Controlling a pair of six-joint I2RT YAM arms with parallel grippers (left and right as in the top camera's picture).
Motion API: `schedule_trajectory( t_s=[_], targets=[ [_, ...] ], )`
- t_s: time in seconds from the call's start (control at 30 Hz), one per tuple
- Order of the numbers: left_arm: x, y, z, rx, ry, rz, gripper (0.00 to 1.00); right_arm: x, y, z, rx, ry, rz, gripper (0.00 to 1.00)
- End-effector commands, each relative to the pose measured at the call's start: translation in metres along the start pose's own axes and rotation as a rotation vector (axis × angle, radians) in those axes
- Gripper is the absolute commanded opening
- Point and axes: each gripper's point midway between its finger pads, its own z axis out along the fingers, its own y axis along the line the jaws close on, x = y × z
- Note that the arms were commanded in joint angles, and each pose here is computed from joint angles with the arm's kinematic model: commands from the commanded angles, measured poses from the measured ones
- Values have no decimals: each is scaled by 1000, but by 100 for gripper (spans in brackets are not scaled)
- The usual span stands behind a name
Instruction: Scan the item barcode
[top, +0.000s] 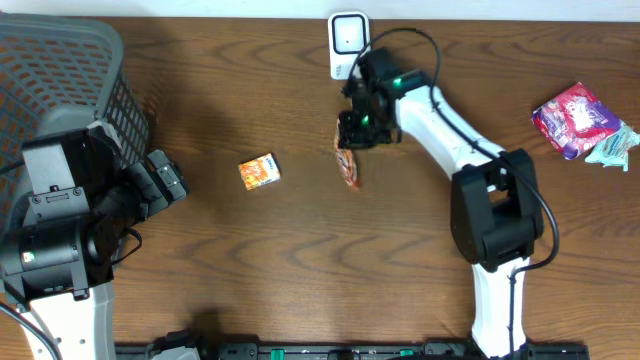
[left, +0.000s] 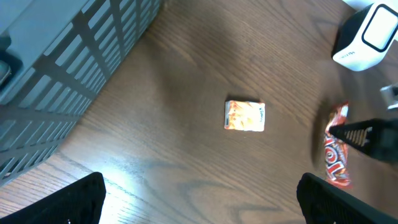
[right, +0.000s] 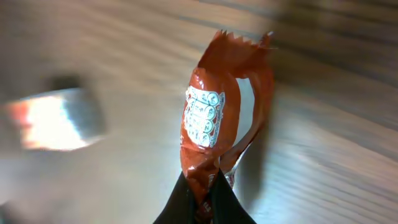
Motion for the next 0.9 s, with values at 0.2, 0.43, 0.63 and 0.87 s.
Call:
schedule_trajectory(
  t_s=[0.2, 0.43, 0.63, 0.87],
  targets=[
    [-3, 1, -2, -4, -12, -6, 98, 35, 29, 11, -352, 105, 2, 1],
    [-3, 1, -2, -4, -12, -6, 98, 36, -24, 27, -320, 47, 158, 1],
    [-3, 1, -2, -4, -12, -6, 98, 25, -77, 6, -199, 2, 248, 17],
    [-3, 1, -2, -4, -12, -6, 98, 7, -74, -49, -185, -38, 192, 66]
  ],
)
